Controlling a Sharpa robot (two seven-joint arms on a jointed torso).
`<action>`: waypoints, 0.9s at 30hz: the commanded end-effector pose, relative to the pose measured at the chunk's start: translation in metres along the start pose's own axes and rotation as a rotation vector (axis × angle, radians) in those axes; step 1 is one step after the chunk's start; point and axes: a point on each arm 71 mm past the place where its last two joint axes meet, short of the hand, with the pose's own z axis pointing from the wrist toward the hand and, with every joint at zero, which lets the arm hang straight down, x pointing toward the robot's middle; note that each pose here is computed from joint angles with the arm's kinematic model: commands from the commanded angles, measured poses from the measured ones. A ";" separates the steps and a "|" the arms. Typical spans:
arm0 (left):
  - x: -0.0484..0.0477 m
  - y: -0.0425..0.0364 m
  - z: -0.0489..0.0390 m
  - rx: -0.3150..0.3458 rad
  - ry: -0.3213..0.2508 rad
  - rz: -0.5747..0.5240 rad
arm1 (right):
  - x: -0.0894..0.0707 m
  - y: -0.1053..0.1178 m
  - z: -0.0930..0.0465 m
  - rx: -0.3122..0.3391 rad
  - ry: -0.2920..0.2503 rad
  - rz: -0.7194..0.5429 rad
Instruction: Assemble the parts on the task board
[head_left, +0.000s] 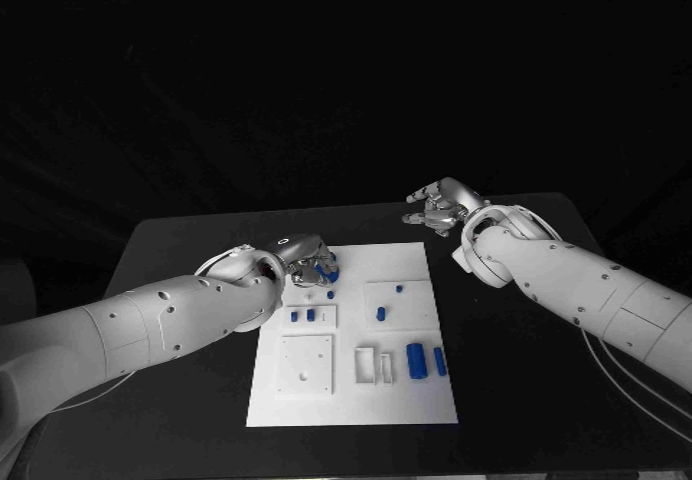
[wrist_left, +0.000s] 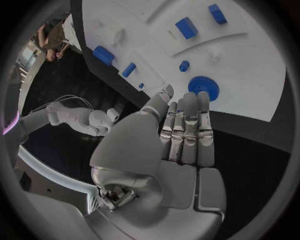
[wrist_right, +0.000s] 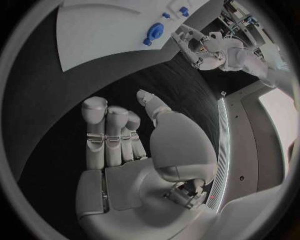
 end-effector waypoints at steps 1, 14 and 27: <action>0.0060 -0.0023 0.0017 0.027 0.049 0.085 | 0.001 0.002 0.000 -0.013 0.013 0.001; 0.0162 -0.0002 0.0054 0.042 0.095 0.094 | 0.002 0.004 0.000 -0.022 0.010 0.005; 0.0255 0.0032 0.0075 0.042 0.103 0.100 | 0.001 0.004 0.000 -0.030 0.001 0.022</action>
